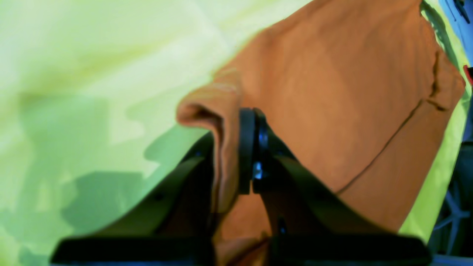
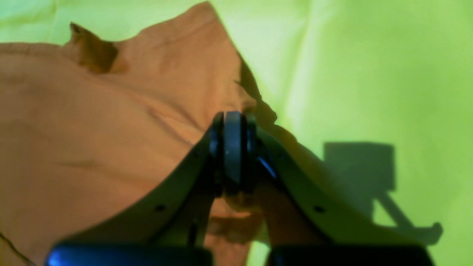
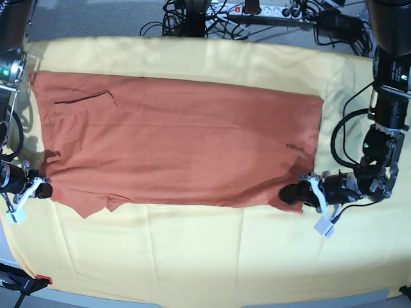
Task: Fold the T-shirt properly
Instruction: 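Lift the hem and fold it over toward the collar with both grippers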
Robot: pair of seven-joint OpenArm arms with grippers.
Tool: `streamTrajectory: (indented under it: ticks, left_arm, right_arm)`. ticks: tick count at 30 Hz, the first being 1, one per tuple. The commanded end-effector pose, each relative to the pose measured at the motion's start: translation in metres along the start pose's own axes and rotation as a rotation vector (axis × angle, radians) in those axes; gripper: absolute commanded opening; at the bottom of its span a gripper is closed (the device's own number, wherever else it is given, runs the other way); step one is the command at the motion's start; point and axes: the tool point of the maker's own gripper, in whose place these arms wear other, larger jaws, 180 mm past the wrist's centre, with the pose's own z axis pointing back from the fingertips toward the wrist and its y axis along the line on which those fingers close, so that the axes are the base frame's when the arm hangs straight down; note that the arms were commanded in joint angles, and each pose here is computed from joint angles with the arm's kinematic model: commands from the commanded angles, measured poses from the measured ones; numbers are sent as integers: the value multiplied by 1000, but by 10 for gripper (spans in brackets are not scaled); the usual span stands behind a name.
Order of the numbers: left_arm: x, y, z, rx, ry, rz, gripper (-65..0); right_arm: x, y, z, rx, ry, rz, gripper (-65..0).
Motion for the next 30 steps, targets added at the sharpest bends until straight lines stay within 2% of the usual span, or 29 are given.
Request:
streamTrajectory:
  ticks: [1,9,18,24,30]
  left_arm:
    - [27,-1,11,-3,-65,-34,-650]
    - [19,-11,16,-63,-17,13,-650]
    - [22,-8,33,-34,-8,-34,-650]
    - [18,-24,40,-111,34,-9,-650]
    - [22,-24,64,-87,48,-56,-650]
  right_arm:
    - [28,-7,15,-11,-71,14,-650]
    - [20,-7,14,-6,-49,8,-650]
    - [6,-7,11,-5,-22,0,-650]
    - [5,-1,12,31,-18,-33,-650]
    - [4,0,13,38,-12,-39,-650]
